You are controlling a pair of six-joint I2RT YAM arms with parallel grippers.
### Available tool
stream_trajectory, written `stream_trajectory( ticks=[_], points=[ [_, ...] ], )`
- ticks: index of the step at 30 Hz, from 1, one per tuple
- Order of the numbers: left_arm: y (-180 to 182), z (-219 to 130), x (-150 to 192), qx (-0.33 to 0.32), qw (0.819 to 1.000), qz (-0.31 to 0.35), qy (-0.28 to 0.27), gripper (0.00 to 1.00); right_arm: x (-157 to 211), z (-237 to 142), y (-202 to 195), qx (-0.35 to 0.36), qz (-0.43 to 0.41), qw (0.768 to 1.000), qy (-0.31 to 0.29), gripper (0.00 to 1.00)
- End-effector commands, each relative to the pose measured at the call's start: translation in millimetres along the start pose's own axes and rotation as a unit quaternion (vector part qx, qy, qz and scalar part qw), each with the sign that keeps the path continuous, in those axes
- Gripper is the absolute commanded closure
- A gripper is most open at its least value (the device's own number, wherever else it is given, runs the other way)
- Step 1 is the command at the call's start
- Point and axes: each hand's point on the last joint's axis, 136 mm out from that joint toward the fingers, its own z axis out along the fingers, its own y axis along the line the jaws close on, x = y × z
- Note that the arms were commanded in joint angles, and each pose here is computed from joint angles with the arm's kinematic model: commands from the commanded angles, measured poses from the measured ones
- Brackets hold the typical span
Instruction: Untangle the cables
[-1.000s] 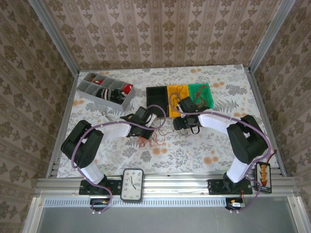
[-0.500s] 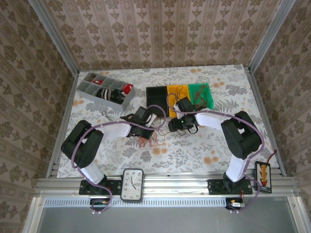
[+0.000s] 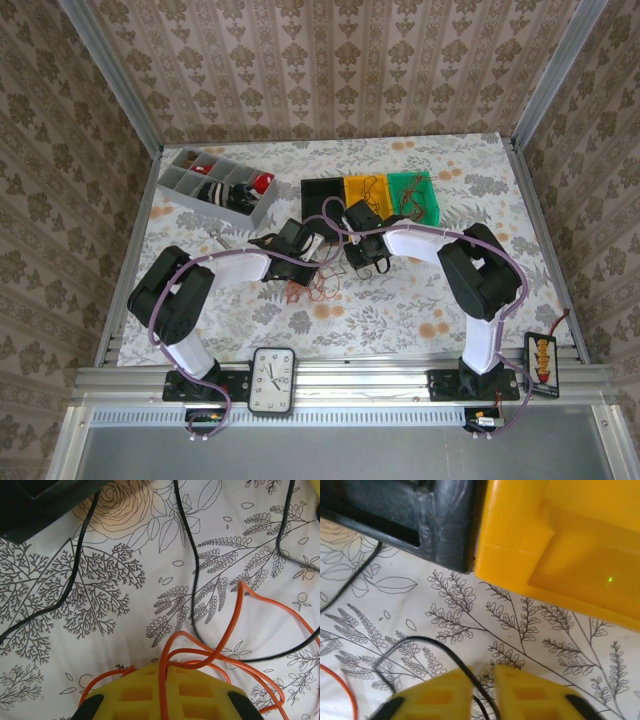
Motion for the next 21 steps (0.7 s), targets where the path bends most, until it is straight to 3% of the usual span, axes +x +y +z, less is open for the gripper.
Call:
stream_trajectory(
  ticks=[1,5,10,15,21],
  points=[
    [-6,12,27,0.012,0.999,0.003,0.050,1.00,2,-7,-12,0.027,0.006,1.000,-0.010,0.98],
    [-4,13,27,0.009,0.999,-0.001,0.046,1.00,-20,-52,-26,0.029,0.040,0.995,-0.084,0.99],
    [8,18,33,-0.022,0.998,-0.020,0.055,1.00,-56,-146,-49,0.044,0.067,0.977,-0.196,0.99],
    [17,22,41,-0.035,0.996,-0.047,0.062,1.00,-94,-272,-72,0.097,0.067,0.932,-0.343,0.99],
    [42,21,52,-0.083,0.989,-0.104,0.070,1.00,-101,-360,-121,0.149,0.144,0.875,-0.438,1.00]
  ],
)
